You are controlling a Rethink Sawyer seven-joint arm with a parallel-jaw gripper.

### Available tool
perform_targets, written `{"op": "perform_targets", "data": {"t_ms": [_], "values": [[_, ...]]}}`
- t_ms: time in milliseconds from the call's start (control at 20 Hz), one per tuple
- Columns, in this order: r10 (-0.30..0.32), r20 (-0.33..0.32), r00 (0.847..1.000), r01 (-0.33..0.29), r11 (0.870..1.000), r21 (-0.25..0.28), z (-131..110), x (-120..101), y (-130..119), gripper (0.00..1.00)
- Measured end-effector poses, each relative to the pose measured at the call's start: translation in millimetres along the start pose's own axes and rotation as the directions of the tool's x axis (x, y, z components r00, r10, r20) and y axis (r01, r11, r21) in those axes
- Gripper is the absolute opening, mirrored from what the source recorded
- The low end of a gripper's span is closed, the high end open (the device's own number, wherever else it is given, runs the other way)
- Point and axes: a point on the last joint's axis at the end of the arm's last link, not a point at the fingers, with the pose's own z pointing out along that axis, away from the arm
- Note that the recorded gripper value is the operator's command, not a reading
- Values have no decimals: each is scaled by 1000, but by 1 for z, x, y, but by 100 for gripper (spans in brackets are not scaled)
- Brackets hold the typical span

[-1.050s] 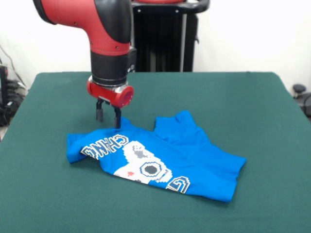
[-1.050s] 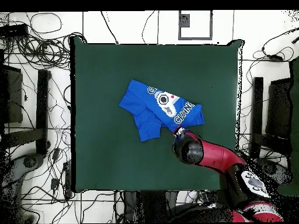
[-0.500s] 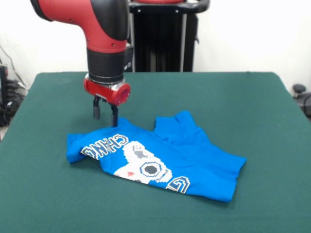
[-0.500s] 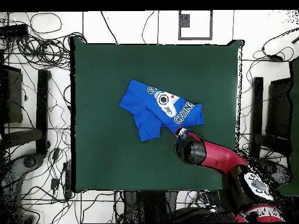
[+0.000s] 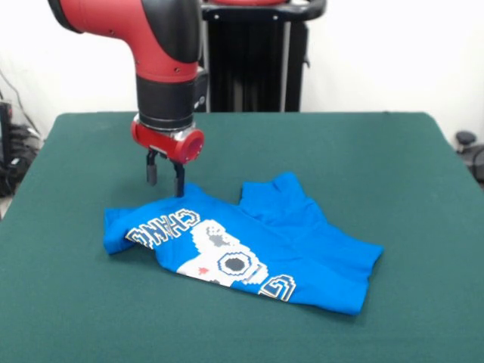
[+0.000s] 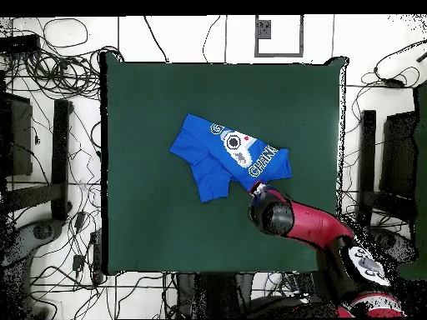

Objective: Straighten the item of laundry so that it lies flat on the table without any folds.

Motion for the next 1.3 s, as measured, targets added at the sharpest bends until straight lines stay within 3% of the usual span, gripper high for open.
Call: {"op": "perform_targets", "data": {"t_ms": [800, 1300], "values": [[28, -77, 997, -26, 999, 36, -18, -3, -3, 100], [29, -72, 997, -27, 999, 39, -27, -9, -2, 100]]}}
